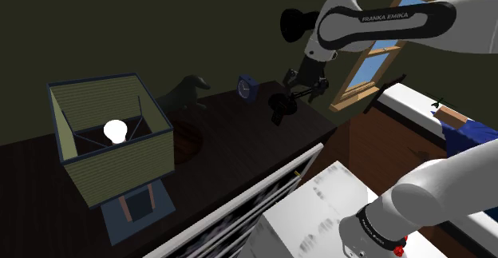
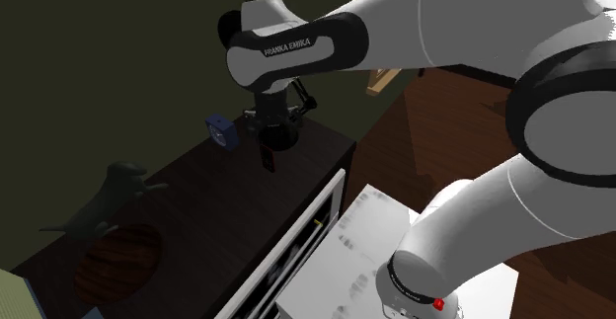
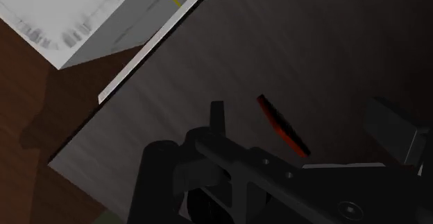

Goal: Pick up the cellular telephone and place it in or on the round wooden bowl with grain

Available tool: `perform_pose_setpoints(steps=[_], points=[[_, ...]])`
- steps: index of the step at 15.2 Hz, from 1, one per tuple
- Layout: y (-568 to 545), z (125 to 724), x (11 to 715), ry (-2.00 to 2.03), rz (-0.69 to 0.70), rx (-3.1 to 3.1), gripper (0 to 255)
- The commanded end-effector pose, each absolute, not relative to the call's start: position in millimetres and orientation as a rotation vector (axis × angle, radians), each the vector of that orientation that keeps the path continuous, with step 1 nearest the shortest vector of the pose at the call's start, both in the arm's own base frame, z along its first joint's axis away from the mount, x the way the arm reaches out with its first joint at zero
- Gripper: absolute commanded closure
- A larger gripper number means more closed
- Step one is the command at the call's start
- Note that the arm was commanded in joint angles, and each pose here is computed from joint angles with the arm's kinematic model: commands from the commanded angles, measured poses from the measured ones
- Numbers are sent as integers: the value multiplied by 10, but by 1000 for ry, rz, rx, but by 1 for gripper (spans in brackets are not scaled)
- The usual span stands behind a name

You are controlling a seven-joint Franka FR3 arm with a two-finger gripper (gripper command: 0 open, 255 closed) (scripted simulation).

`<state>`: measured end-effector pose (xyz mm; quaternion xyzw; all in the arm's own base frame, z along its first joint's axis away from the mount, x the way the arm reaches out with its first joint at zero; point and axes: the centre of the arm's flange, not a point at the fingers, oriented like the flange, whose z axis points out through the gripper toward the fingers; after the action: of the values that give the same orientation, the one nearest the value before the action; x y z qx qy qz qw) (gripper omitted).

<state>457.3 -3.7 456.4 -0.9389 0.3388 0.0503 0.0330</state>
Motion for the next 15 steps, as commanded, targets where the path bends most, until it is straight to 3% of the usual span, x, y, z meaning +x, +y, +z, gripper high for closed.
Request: perform_pose_setpoints(steps=[1, 6, 15], points=[[-85, 4350, 4798, 1197, 167, -2821, 0], [-302, 3875, 5220, 1543, 196, -2628, 0], [-259, 3455, 5213, 1560, 197, -2616, 0]])
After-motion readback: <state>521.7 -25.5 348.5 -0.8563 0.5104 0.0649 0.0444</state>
